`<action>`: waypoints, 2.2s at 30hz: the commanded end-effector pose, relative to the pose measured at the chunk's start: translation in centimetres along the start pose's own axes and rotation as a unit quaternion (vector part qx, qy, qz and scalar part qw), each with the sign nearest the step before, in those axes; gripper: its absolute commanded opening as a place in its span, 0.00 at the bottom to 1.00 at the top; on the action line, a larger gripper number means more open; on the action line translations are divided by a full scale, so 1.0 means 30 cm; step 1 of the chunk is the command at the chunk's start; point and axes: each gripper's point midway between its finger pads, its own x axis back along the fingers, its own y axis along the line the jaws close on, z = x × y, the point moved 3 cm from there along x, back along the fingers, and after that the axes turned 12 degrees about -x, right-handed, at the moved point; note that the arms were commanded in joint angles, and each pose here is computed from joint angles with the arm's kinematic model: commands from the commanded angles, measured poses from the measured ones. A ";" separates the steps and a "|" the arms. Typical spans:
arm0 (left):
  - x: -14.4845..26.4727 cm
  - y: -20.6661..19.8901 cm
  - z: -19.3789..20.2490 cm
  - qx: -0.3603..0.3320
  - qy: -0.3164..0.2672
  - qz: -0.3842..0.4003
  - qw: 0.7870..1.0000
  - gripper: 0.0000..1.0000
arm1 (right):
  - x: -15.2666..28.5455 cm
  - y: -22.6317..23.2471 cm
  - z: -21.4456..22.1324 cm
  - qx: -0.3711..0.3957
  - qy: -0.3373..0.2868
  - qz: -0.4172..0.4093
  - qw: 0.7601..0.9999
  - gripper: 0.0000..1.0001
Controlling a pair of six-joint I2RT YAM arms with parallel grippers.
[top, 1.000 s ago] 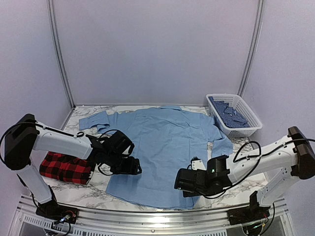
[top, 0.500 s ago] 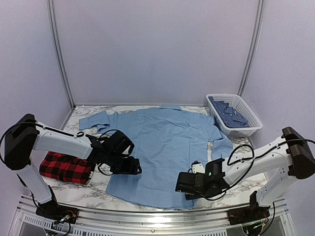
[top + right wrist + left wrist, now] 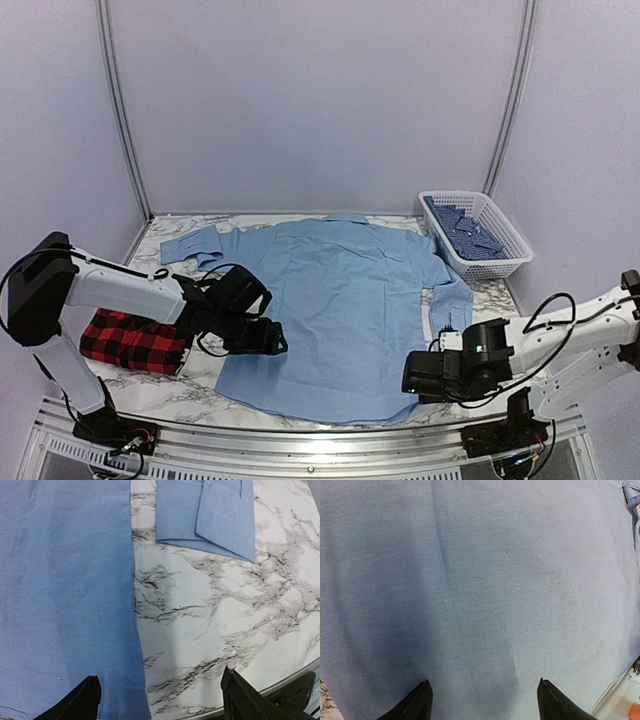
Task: Fold and stack the long sleeve shirts
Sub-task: Adjust the flattened shirt at the center of the board, then pick up the sleeve from the corner of the board.
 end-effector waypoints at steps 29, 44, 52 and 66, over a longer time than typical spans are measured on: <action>0.338 0.548 -0.460 0.141 -0.170 -0.165 0.961 0.76 | -0.081 0.073 0.052 0.012 0.062 -0.143 0.988 0.12; 0.343 1.175 -0.529 0.307 -0.170 -0.293 0.890 0.72 | 0.102 0.084 -0.082 0.005 0.008 -0.192 0.981 0.41; 0.315 1.310 -0.547 0.311 -0.147 -0.340 0.875 0.70 | 0.186 0.149 -0.219 0.015 -0.037 -0.223 0.974 0.45; 0.168 1.413 -0.546 0.322 -0.078 -0.358 0.873 0.63 | 0.165 0.264 -0.338 0.036 -0.043 -0.250 0.967 0.45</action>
